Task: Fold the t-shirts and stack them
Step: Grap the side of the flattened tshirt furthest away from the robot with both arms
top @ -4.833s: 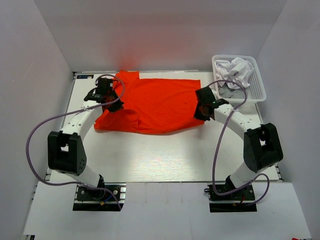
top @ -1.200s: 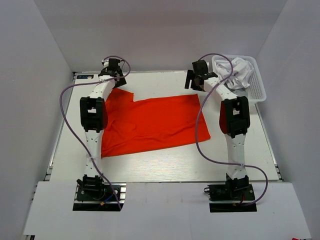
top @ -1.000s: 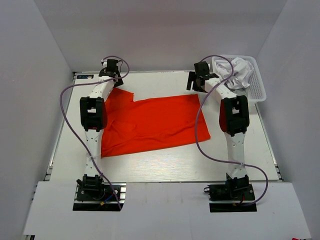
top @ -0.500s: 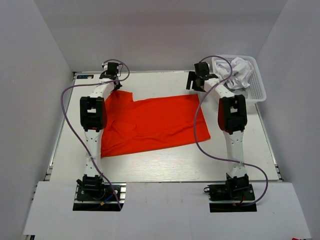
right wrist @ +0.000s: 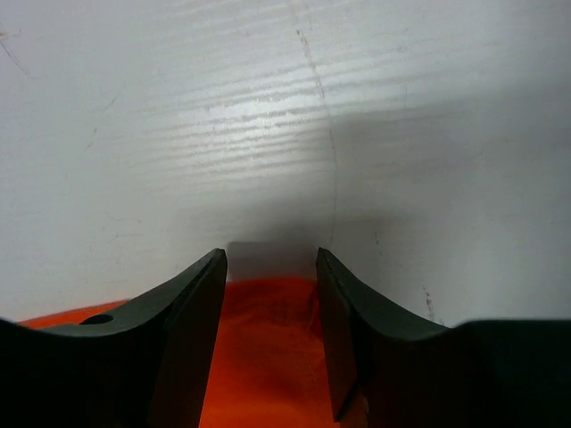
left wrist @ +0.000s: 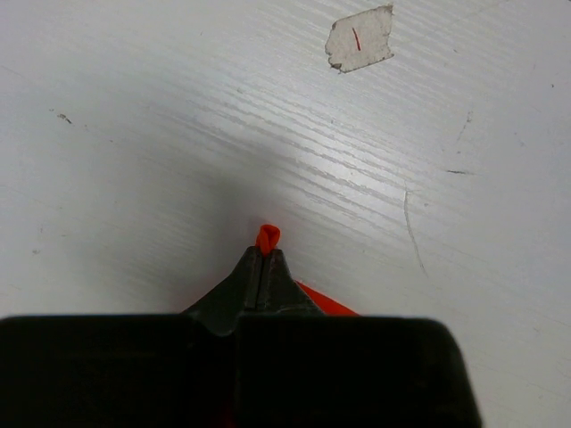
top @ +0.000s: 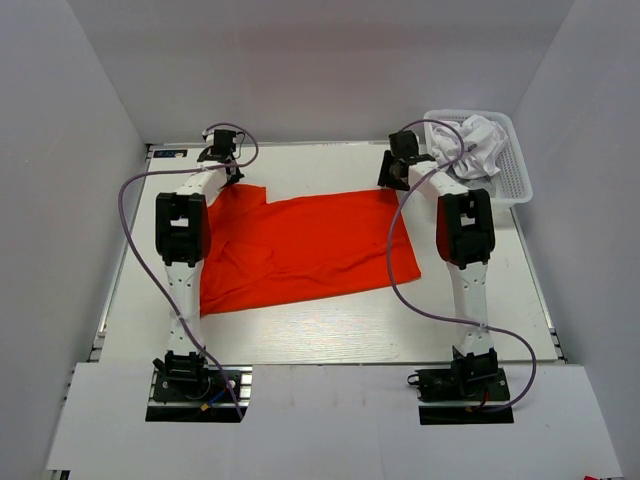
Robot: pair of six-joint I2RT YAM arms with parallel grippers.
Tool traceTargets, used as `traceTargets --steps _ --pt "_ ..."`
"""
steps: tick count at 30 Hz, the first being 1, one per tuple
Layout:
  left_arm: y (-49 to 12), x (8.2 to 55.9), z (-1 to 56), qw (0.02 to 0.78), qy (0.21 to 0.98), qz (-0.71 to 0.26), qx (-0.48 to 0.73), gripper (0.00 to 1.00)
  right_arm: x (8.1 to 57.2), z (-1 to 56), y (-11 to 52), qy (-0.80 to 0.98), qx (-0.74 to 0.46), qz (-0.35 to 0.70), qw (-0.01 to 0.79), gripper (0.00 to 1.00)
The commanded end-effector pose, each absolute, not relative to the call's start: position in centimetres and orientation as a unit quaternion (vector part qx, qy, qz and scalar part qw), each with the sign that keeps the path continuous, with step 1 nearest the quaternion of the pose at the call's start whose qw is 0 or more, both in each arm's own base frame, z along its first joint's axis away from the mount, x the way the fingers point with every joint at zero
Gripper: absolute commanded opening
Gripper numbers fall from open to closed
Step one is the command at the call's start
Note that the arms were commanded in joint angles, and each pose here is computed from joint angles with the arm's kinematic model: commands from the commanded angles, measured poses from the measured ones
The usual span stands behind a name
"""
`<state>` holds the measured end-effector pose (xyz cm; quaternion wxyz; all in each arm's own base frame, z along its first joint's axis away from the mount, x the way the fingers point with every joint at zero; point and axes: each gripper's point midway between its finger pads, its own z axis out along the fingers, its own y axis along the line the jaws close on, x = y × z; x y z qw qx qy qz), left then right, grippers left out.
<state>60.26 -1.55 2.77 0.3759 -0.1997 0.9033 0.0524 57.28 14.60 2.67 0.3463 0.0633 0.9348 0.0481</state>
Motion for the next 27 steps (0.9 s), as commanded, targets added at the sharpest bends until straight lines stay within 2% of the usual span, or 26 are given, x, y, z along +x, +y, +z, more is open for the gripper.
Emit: traceTargets --steps 1,4,8,9,11,12,19,20,21,22,24,27 --pt "-2.1 59.5 6.5 0.391 0.897 0.035 -0.204 0.0 54.9 3.4 14.9 0.943 0.07 0.053 0.321 0.51" --pt "-2.5 59.3 6.0 0.389 0.898 0.022 -0.204 0.0 54.7 3.3 14.5 0.944 0.068 0.043 0.32 0.52" --pt "-2.5 58.8 6.7 0.396 0.894 0.019 -0.209 0.0 54.3 3.2 14.3 0.946 0.067 0.037 0.315 0.28" --pt "-2.5 58.8 7.5 0.401 0.892 0.017 -0.209 0.0 54.2 3.0 14.3 0.946 0.066 0.037 0.317 0.16" --pt "-2.7 58.8 7.7 0.404 0.891 0.01 -0.207 0.0 54.6 3.8 14.8 0.941 0.062 0.039 0.331 0.09" --pt "-2.7 58.6 8.1 0.406 0.89 0.009 -0.207 0.0 54.8 4.0 14.9 0.939 0.054 0.039 0.336 0.0" --pt "-3.0 56.7 12.3 0.432 0.878 -0.001 -0.205 0.0 55.6 9.0 15.5 0.915 0.044 0.042 0.399 0.0" --pt "-3.0 56.3 11.4 0.426 0.882 0.001 -0.204 0.0 54.9 9.2 15.6 0.915 0.037 0.04 0.401 0.0" --pt "-3.3 55.6 13.0 0.437 0.876 0.001 -0.202 0.0 54.9 9.7 15.7 0.91 0.038 0.043 0.411 0.0" --pt "-3.0 54.2 12.0 0.424 0.883 0.01 -0.203 0.0 53.4 7.9 15.6 0.918 0.034 0.038 0.393 0.0" --pt "-3.0 52.6 12.3 0.422 0.882 0.015 -0.21 0.0 53.3 10.6 15.8 0.904 0.035 0.051 0.423 0.0" --pt "-2.6 48.5 11.4 0.407 0.885 0.014 -0.224 0.0 51.4 10.9 15.6 0.899 0.035 0.055 0.434 0.0"
